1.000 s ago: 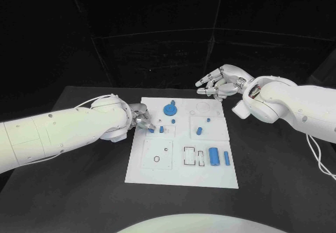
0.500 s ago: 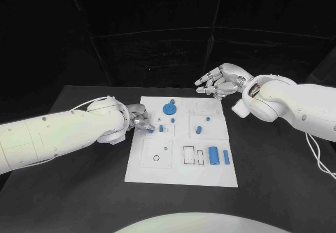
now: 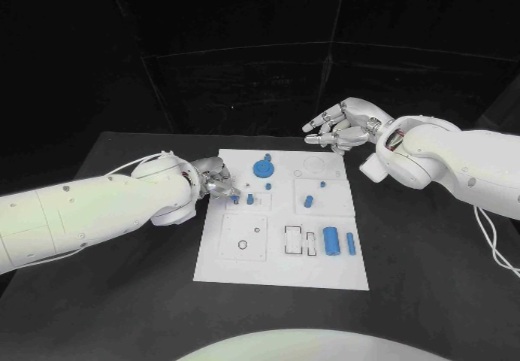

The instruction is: Assemble the parts on the task board

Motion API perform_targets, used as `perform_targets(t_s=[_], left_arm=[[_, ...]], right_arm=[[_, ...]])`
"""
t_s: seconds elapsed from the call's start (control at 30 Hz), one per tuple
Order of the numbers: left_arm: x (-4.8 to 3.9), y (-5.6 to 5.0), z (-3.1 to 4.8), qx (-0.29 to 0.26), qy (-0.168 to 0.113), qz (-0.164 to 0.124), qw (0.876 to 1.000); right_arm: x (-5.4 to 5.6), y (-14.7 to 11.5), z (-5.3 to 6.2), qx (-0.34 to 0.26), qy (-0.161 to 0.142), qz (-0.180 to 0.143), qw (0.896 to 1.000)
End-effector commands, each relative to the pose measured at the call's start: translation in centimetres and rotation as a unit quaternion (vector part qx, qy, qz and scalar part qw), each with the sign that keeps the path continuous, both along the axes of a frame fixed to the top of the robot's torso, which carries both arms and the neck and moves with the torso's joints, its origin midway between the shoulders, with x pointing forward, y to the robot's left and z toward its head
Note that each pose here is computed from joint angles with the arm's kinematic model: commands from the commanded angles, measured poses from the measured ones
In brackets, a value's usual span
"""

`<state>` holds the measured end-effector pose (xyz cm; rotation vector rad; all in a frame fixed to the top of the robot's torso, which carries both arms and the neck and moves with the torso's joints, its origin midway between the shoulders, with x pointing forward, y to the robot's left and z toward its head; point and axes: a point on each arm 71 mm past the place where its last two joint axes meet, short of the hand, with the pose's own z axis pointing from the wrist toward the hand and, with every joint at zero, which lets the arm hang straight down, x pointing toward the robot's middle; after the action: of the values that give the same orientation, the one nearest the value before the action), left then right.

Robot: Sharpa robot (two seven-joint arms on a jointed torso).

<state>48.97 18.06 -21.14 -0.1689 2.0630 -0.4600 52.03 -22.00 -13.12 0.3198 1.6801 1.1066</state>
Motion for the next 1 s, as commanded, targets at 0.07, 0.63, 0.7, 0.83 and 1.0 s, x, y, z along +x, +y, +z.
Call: perform_targets(t_s=[0.07, 0.63, 0.7, 0.83, 1.0], left_arm=[[0.21, -0.1, 0.07, 0.006, -0.032, -0.005, 0.999], [0.19, -0.5, -0.64, 0.025, -0.03, -0.018, 0.999], [0.15, -0.6, -0.72, 0.029, -0.025, -0.021, 0.999], [0.06, -0.6, -0.87, 0.037, -0.015, -0.026, 0.999], [-0.04, -0.7, -1.01, 0.043, -0.006, -0.031, 0.999]], right_arm=[[0.0, 0.1, 0.1, 0.004, -0.002, 0.004, 1.0], [0.0, 0.1, 0.1, 0.003, -0.002, 0.005, 1.0], [0.0, 0.1, 0.1, 0.003, -0.002, 0.005, 1.0], [0.0, 0.1, 0.1, 0.003, -0.002, 0.005, 1.0], [0.1, 0.1, 0.1, 0.003, -0.002, 0.005, 1.0]])
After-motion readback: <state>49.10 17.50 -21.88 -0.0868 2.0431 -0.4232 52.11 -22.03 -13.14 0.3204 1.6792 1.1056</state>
